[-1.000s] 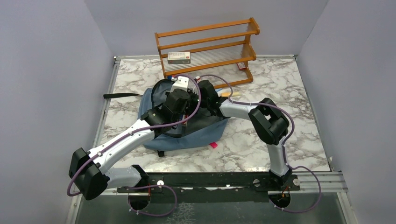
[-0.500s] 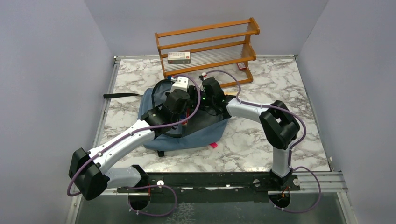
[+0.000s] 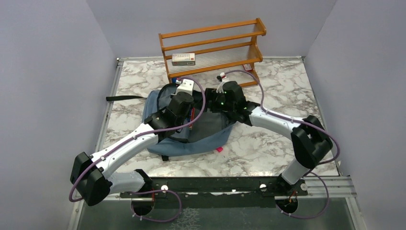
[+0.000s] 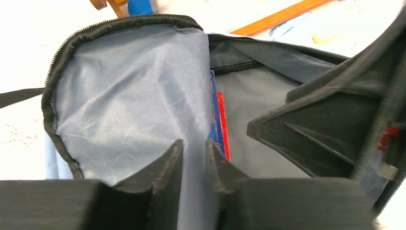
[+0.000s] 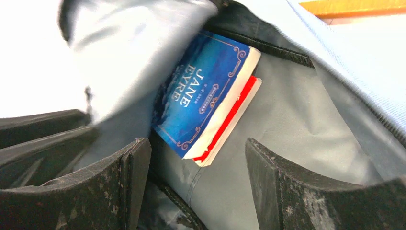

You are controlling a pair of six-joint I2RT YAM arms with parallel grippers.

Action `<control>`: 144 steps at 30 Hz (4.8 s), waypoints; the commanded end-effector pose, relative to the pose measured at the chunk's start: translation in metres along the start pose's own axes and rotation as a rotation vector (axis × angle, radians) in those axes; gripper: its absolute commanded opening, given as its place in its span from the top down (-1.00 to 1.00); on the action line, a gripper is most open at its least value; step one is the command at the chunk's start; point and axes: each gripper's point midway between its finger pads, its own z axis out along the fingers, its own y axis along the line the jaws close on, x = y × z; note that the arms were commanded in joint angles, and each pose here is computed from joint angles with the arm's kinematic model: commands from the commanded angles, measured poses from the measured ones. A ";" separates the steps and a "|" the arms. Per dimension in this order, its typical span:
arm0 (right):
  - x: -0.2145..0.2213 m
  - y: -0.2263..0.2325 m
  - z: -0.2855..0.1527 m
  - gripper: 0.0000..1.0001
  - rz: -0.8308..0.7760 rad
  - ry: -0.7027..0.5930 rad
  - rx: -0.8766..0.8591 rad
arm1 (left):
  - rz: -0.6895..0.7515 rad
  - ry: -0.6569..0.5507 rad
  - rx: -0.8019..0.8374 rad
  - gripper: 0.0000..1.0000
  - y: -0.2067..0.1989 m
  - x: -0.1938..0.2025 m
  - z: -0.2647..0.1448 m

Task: Pack the student bag
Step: Place the book in the student bag, then zip the student bag at the center of the board.

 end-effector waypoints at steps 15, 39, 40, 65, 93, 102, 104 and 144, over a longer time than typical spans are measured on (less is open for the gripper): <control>-0.016 -0.038 -0.082 -0.53 -0.257 -0.088 0.248 | -0.178 -0.006 0.036 -0.30 0.043 -0.025 0.002; 0.032 -0.022 -0.091 -0.53 -0.204 0.056 0.082 | -0.429 0.101 0.237 -0.97 0.050 0.033 0.030; 0.031 -0.020 -0.091 -0.53 -0.206 0.057 0.077 | -0.435 0.094 0.264 -0.97 0.049 0.031 0.031; -0.025 -0.015 -0.135 -0.53 -0.188 -0.142 0.215 | -0.344 0.060 0.829 0.04 -0.051 -0.030 0.015; -0.001 0.059 -0.129 -0.29 -0.439 0.016 -0.143 | -0.468 0.049 0.318 -0.53 0.022 -0.015 0.034; -0.001 0.044 -0.122 -0.16 -0.389 -0.044 -0.021 | -0.356 0.182 0.523 -0.52 -0.025 0.029 0.003; -0.006 0.039 -0.125 -0.16 -0.377 -0.072 0.012 | -0.340 0.210 0.505 -0.52 -0.032 0.040 0.000; 0.033 0.057 -0.133 -0.09 -0.448 0.044 -0.193 | -0.118 0.281 0.257 1.00 -0.029 0.072 0.010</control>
